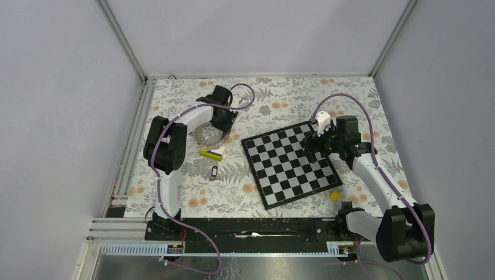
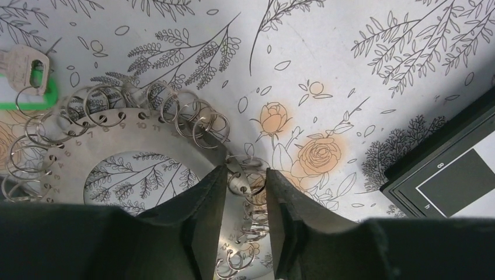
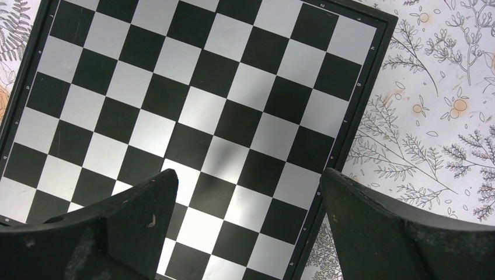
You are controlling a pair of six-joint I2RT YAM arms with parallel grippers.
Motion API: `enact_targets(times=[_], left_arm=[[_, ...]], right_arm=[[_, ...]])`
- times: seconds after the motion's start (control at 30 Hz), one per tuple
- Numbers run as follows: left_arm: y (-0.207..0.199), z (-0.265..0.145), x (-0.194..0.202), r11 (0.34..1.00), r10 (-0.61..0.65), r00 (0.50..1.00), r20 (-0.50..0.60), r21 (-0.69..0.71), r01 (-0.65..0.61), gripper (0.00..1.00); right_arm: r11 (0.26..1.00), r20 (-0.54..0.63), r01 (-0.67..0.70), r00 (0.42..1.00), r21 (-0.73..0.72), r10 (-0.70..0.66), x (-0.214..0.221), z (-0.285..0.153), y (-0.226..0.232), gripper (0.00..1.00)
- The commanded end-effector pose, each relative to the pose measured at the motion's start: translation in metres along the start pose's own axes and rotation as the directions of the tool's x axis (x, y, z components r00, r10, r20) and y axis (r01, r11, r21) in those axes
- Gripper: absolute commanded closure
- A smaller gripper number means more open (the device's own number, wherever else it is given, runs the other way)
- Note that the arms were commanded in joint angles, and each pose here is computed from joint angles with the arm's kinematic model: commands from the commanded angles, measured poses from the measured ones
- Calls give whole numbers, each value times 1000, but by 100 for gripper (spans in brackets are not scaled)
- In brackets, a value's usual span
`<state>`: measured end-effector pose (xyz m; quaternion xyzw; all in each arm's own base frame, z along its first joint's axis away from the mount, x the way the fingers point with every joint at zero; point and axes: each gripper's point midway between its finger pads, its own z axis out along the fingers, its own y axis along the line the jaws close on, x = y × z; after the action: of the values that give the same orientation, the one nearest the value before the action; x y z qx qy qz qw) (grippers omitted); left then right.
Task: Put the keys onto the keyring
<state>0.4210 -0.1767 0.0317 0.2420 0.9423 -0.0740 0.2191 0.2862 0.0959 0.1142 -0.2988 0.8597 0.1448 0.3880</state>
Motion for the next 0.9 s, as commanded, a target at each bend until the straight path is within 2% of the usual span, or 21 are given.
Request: enact_targets(times=[0.0, 0.17, 0.33, 0.67, 0.87], left_arm=[[6, -21, -13, 999, 31, 998, 61, -28, -29, 62], [5, -17, -10, 998, 60, 997, 52, -10, -60, 55], [3, -15, -12, 995, 96, 994, 54, 7, -96, 55], [10, -15, -18, 988, 155, 986, 59, -19, -155, 70], [11, -14, -22, 982, 191, 979, 65, -15, -190, 75]], right_arm=[[999, 17, 26, 1000, 21, -26, -5, 1, -7, 1], [1000, 12, 25, 1000, 15, -25, -4, 3, -7, 1], [999, 12, 30, 999, 21, -30, -5, 4, -9, 1], [999, -2, 30, 1000, 18, -30, -3, 8, -11, 1], [999, -19, 45, 999, 21, -44, -1, 12, -12, 1]])
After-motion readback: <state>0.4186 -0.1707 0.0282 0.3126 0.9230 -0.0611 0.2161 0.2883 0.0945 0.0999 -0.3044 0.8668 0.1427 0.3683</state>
